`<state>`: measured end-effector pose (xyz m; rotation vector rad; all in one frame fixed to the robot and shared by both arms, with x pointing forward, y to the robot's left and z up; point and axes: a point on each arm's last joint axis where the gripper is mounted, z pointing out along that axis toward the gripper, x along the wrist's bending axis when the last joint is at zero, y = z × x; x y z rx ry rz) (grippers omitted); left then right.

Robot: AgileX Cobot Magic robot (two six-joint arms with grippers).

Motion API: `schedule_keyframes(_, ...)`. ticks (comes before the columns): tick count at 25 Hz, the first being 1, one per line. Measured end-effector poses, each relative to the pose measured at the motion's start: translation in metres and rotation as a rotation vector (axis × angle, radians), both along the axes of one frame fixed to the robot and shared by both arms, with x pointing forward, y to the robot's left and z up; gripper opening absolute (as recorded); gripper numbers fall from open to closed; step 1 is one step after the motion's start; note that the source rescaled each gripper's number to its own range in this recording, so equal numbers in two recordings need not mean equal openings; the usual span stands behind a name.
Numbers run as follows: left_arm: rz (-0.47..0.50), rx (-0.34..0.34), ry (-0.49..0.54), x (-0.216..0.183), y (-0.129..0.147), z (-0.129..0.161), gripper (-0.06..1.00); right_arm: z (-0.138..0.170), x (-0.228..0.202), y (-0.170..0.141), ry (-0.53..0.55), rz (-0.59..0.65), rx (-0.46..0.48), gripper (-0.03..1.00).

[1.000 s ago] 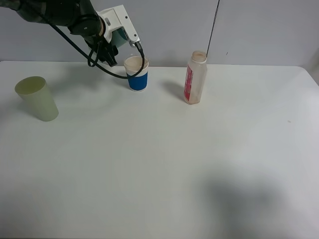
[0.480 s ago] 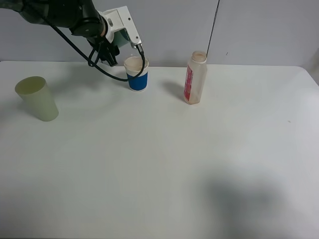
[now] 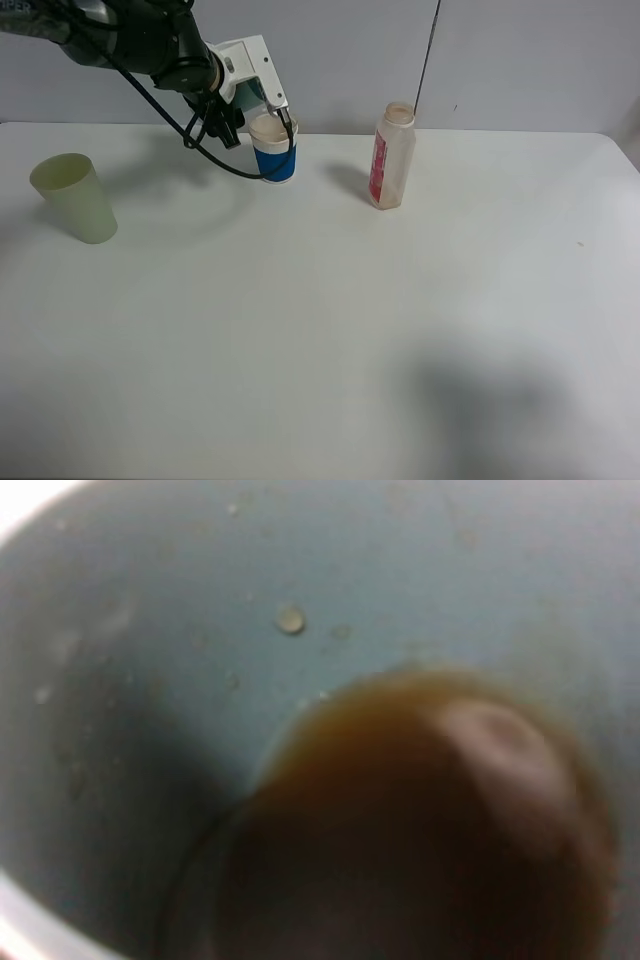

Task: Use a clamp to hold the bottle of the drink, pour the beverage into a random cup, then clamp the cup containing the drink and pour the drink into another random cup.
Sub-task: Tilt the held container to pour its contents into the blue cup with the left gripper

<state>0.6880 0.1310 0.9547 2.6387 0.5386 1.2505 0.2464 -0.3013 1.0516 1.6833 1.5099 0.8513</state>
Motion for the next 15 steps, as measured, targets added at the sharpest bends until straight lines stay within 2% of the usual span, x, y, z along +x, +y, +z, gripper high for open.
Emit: schedule_keyframes(15, -0.049, 0.078, -0.036, 0.002, 0.0008, 0.0026, 0.01, 0.0, 0.0, 0.0, 0.0, 0.0, 0.0, 1.0)
